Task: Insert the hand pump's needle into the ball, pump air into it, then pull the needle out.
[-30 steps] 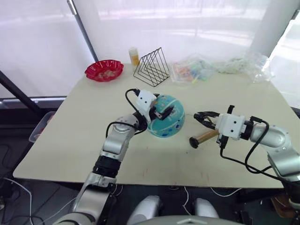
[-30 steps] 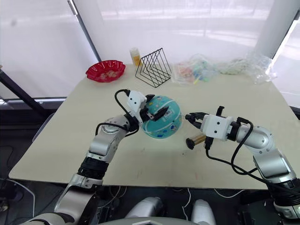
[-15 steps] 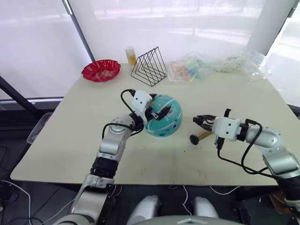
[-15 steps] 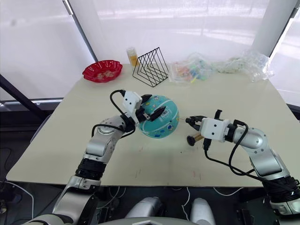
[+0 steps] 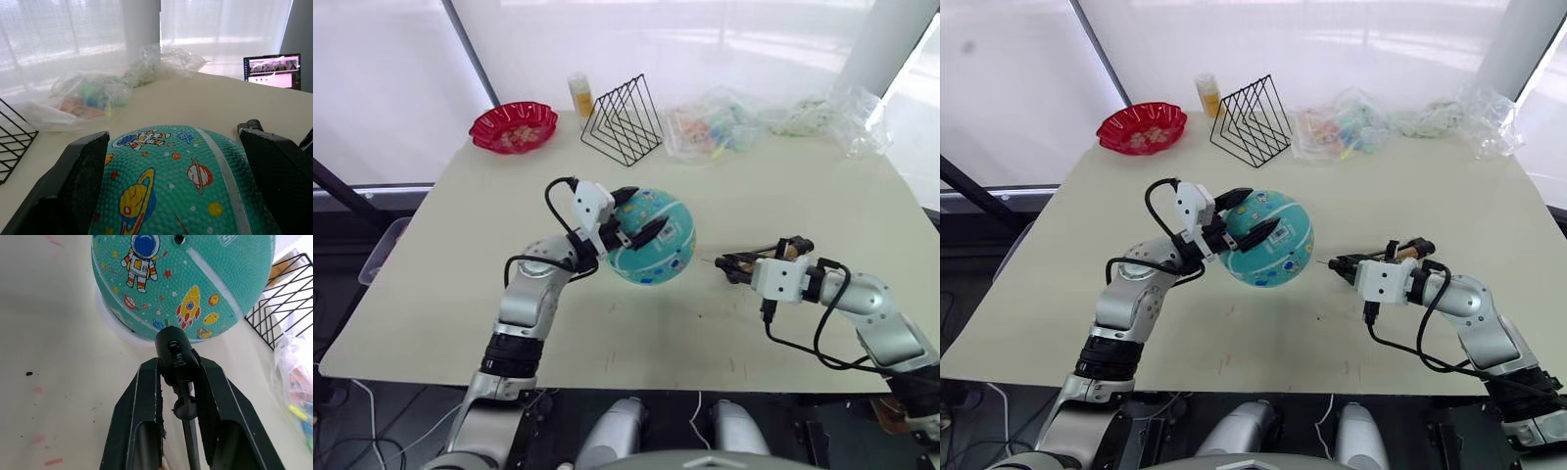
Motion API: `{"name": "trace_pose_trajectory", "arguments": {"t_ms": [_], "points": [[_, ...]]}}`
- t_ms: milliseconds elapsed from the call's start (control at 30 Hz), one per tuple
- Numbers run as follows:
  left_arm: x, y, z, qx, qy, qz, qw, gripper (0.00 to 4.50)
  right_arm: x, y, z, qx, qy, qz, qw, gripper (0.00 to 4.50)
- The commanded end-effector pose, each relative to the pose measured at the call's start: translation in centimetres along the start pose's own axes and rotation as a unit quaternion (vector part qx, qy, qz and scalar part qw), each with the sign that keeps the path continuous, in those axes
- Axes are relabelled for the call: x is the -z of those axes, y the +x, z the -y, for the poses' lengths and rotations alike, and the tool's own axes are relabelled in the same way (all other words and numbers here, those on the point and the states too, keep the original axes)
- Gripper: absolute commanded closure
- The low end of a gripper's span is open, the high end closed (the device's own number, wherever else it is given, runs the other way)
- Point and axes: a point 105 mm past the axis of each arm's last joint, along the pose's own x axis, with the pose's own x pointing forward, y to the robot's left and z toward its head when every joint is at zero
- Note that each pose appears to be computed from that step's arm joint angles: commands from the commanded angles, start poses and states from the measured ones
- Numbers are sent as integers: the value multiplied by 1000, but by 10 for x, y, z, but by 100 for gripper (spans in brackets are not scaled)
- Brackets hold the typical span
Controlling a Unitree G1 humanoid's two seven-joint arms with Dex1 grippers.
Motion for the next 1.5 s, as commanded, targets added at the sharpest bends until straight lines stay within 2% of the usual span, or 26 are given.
{"name": "trace_pose_trajectory", "arguments": {"t_ms": [33, 300, 467, 700, 867, 1067, 1267, 1500], "points": [[2, -12, 1, 20, -22, -10, 999, 0, -2, 0, 1, 6, -8, 8, 1000, 413], [-28, -32, 1, 79, -18, 40, 996, 0, 3, 1, 0, 10, -5, 1, 1000, 413], [-37, -42, -4, 103, -20, 52, 993, 0, 7, -1, 0, 15, -3, -4, 1000, 413], [-46, -71, -20, 145, -17, 28, 989, 0, 15, -5, 2, 29, 9, -15, 999, 413], [-33, -105, -23, 192, -1, -26, 981, 0, 24, -8, 7, 44, 18, -29, 998, 413], [-32, -130, -23, 212, 1, -38, 977, 0, 35, -12, 12, 62, 30, -43, 997, 413], [-36, -155, -32, 188, 19, -49, 981, 0, 47, -10, 19, 79, 54, -59, 994, 413], [-29, -174, -32, 150, 29, -56, 987, 0, 54, -7, 31, 98, 64, -75, 990, 413]]}}
